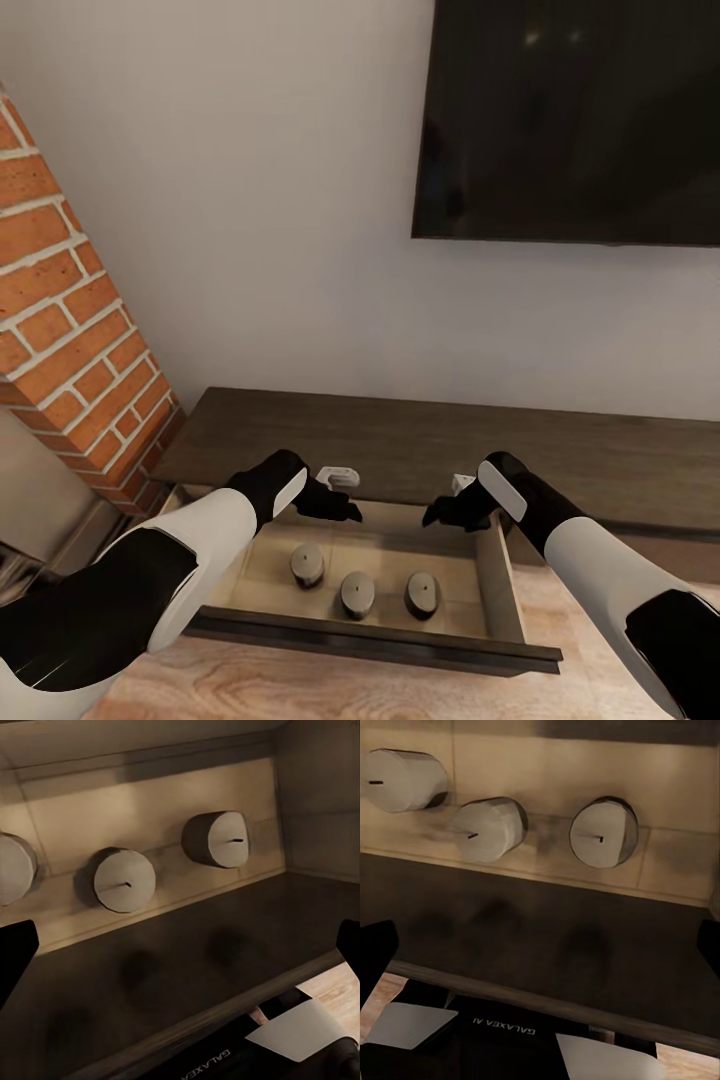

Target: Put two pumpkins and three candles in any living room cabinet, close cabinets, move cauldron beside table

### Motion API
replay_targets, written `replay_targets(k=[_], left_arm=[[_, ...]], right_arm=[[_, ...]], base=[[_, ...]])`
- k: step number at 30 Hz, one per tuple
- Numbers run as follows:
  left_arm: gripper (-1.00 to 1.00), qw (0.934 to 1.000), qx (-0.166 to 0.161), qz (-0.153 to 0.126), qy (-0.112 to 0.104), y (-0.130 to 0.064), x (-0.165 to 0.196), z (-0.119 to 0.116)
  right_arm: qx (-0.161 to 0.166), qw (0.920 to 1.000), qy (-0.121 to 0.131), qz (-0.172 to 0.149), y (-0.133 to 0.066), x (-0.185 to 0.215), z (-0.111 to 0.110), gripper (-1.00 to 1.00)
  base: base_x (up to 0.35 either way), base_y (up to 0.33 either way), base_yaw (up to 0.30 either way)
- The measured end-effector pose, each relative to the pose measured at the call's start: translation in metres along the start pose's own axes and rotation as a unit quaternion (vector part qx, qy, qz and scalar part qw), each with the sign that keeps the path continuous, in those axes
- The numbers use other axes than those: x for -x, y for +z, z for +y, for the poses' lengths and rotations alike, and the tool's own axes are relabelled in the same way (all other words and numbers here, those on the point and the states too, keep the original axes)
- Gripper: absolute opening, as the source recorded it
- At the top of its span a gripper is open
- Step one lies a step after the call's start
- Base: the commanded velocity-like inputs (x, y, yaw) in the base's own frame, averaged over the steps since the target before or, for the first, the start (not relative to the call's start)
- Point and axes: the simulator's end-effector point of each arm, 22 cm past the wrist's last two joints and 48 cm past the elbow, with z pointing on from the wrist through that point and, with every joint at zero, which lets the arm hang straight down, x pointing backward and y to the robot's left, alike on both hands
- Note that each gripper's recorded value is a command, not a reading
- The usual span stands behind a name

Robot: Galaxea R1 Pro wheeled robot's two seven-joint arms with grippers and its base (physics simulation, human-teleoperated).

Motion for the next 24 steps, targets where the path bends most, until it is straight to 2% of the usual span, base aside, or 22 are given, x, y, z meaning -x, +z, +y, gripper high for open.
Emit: replay_targets(k=[24], left_arm=[[1.0, 0.9998, 0.004, -0.018, 0.008, -0.02, 0.011, -0.006]], right_arm=[[0.002, 0.9998, -0.006, -0.018, -0.02, 0.008, 0.008, 1.0]], base=[[0.0, 0.0, 0.0]])
